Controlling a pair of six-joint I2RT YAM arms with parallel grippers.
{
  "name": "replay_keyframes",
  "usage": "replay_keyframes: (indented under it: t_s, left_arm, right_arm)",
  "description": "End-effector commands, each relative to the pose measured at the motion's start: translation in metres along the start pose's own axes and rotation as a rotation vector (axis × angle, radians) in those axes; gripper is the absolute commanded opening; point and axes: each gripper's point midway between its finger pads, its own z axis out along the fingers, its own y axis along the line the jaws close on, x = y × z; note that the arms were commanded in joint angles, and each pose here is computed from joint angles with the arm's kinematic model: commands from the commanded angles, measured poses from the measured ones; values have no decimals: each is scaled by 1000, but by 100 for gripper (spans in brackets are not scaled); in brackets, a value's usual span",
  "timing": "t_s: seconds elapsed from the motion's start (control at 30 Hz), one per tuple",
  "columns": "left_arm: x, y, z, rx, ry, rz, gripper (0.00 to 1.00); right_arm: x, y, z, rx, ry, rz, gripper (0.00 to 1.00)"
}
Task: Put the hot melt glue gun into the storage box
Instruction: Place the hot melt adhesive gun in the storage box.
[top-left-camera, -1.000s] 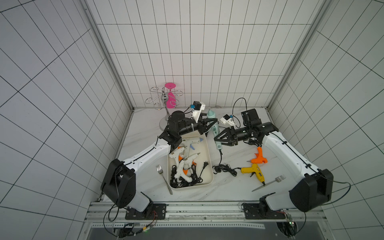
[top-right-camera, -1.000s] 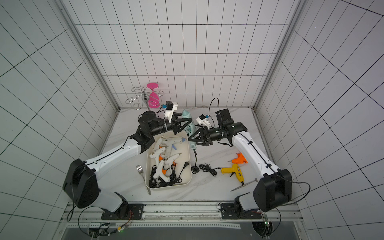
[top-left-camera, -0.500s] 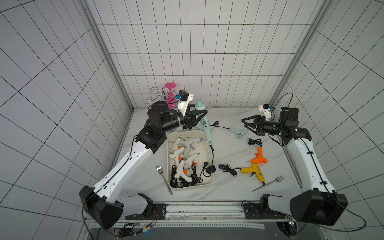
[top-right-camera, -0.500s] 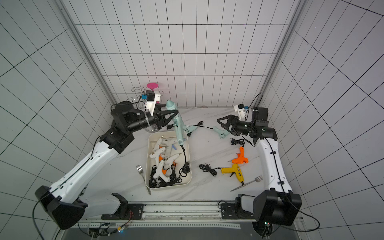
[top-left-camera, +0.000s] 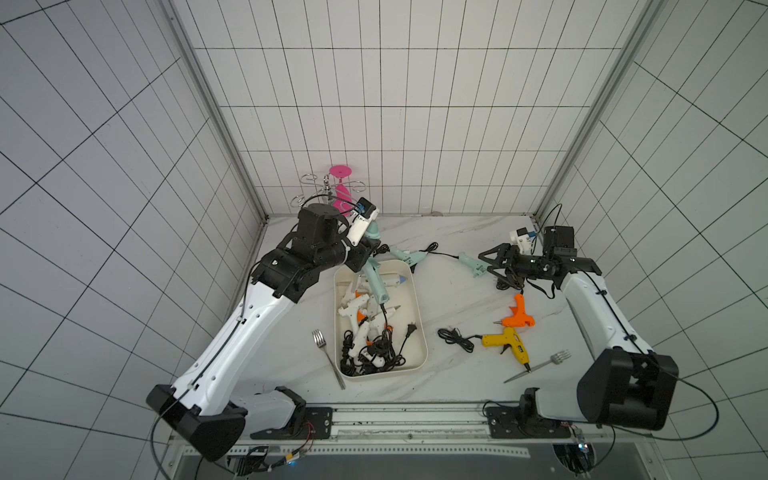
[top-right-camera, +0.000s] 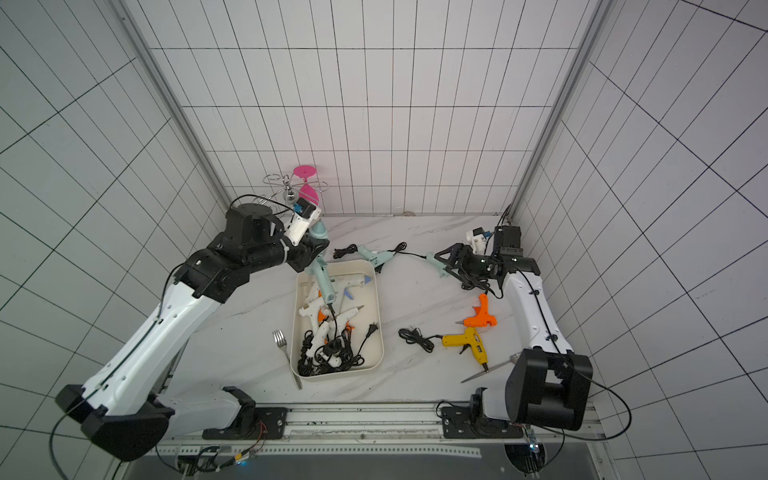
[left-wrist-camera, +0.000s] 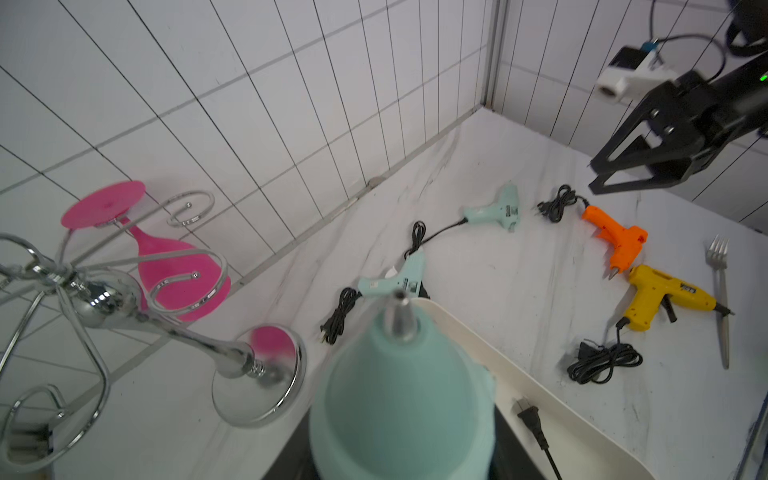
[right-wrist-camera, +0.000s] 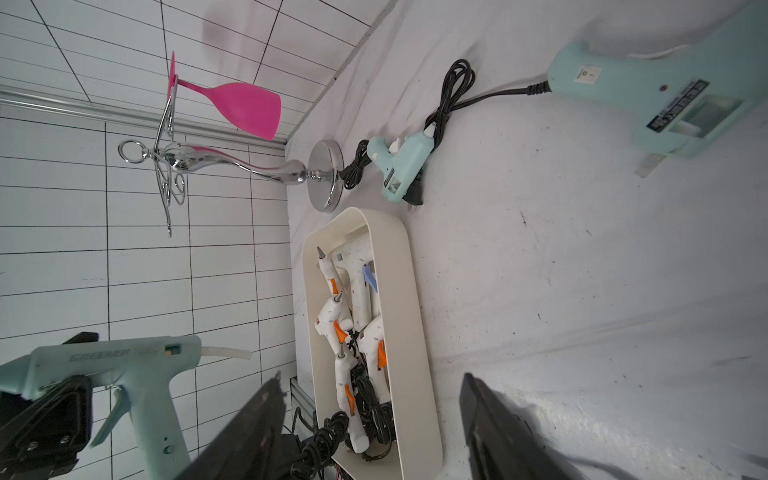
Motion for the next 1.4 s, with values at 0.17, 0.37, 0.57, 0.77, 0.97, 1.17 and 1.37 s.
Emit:
replay_keyframes:
  t_s: [0.17, 0.37, 0.57, 0.77, 0.97, 1.17, 1.37]
  left_arm:
    - [80, -18, 56, -32, 329, 143, 0]
    - [120, -19, 105, -137, 523, 285, 0]
    - [125, -9, 134, -282, 668, 458, 0]
    - [124, -8, 165, -334, 653, 529, 0]
    - [136, -5, 192, -379, 620, 595, 0]
    - [170, -23, 209, -326, 639, 616, 3]
    - [189, -35, 213, -324, 652, 584, 18]
  right_arm:
    - [13, -36, 19, 89, 69, 68, 69]
    - [18, -52, 24, 132, 84, 85, 69]
    - [25, -69, 30, 167, 102, 108, 68]
    - [30, -80, 36, 176, 116, 126, 68]
    - [29, -87, 40, 188, 110, 141, 68]
    - [16, -91, 33, 259, 46, 108, 68]
    - [-5, -111, 19, 462, -28, 56, 69]
